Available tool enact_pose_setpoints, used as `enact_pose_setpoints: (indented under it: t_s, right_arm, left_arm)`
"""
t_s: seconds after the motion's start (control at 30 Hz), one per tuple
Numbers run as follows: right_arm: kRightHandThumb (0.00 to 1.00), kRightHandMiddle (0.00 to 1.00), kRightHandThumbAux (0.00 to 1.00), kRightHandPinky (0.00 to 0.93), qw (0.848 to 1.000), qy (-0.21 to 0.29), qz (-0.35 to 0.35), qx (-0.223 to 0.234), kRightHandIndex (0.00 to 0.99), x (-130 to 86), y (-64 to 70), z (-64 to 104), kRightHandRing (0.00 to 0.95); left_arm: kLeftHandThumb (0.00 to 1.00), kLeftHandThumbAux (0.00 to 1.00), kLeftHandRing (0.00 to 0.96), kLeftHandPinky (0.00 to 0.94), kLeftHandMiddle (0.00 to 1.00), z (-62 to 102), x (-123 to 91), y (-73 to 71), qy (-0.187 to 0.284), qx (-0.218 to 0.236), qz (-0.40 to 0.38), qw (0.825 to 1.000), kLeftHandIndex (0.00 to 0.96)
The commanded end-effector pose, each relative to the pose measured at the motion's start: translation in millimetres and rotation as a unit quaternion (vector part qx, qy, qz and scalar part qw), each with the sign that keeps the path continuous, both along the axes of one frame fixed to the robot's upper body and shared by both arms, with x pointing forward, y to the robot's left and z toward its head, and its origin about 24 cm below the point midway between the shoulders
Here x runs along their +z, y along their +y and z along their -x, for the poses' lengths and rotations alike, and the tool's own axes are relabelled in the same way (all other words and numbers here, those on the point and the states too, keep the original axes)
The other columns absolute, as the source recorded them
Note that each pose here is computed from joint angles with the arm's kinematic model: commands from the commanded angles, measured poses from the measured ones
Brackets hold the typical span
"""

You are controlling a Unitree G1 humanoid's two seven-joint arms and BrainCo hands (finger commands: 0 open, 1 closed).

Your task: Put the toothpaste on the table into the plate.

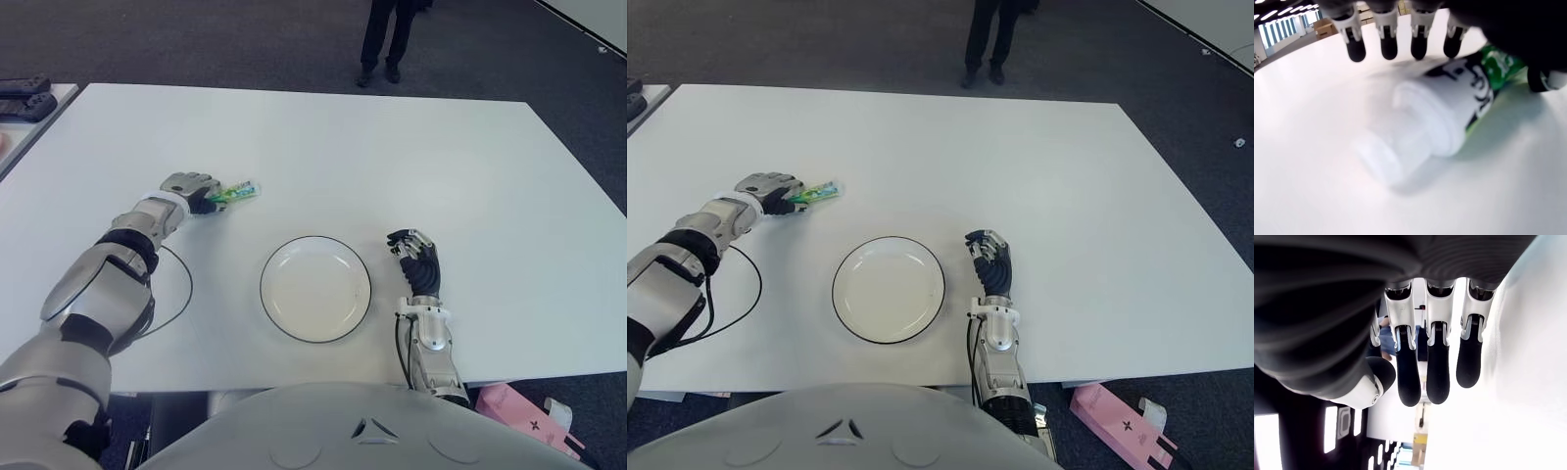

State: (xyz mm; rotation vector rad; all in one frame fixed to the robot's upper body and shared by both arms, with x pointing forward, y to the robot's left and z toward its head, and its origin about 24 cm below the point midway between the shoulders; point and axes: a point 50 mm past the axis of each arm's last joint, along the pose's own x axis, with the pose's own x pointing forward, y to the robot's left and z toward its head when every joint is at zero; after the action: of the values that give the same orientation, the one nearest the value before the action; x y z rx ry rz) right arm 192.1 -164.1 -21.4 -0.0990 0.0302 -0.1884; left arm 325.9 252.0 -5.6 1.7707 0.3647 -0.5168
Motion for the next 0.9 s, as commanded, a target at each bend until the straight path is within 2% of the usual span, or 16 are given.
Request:
enact_pose_setpoints:
  t_s: [0.03,0.33,0.67,0.8,0.83,0.87,0.9]
  right_arm:
    - [0.713,0.463,0.730,0.439,0.999,0.038,0.000,-0.005,0.428,-11,-1.9,10.0,0.451]
    - [0.713,0.463,0.729,0.442,0.999,0.038,0.001,-0.015,0.427,-11,-2.9,11.8,0.452]
    - [0.711,0.472,0.728,0.453,0.999,0.036,-0.003,-0.027,0.428,-9,-2.6,13.1,0.456]
    - [0.710,0.475,0.728,0.458,0.999,0.036,-0.002,-0.025,0.427,-9,-2.2,13.1,0.460]
    - [0.710,0.474,0.728,0.457,0.999,0.036,-0.002,-0.025,0.427,-9,-2.2,13.1,0.460]
    - [0.710,0.474,0.728,0.457,0.999,0.036,-0.002,-0.025,0.427,-9,-2.1,13.2,0.460]
    - [0.710,0.474,0.728,0.457,0.999,0.036,-0.002,-0.024,0.427,-9,-2.2,13.1,0.460]
  left_arm:
    - [0.396,0.200,0.000,0.000,0.000,21.4,-30,-9.2,0.086,-0.023,-0.021,0.996,0.000]
    - [0.406,0.235,0.000,0.000,0.000,30.2,-38,-7.7,0.127,-0.039,-0.035,0.991,0.000]
    - [0.417,0.276,0.000,0.019,0.000,36.0,-43,-3.3,0.149,-0.023,-0.033,0.988,0.000]
    - [0.450,0.313,0.001,0.143,0.000,37.9,-44,-1.8,0.147,-0.011,-0.026,0.989,0.000]
    - [0.496,0.339,0.098,0.239,0.059,38.2,-44,-1.7,0.145,-0.009,-0.023,0.989,0.016]
    - [0.514,0.348,0.133,0.274,0.080,38.4,-45,-1.6,0.141,-0.007,-0.019,0.990,0.021]
    - [0.559,0.369,0.223,0.354,0.147,38.4,-45,-1.6,0.139,-0.006,-0.017,0.990,0.047]
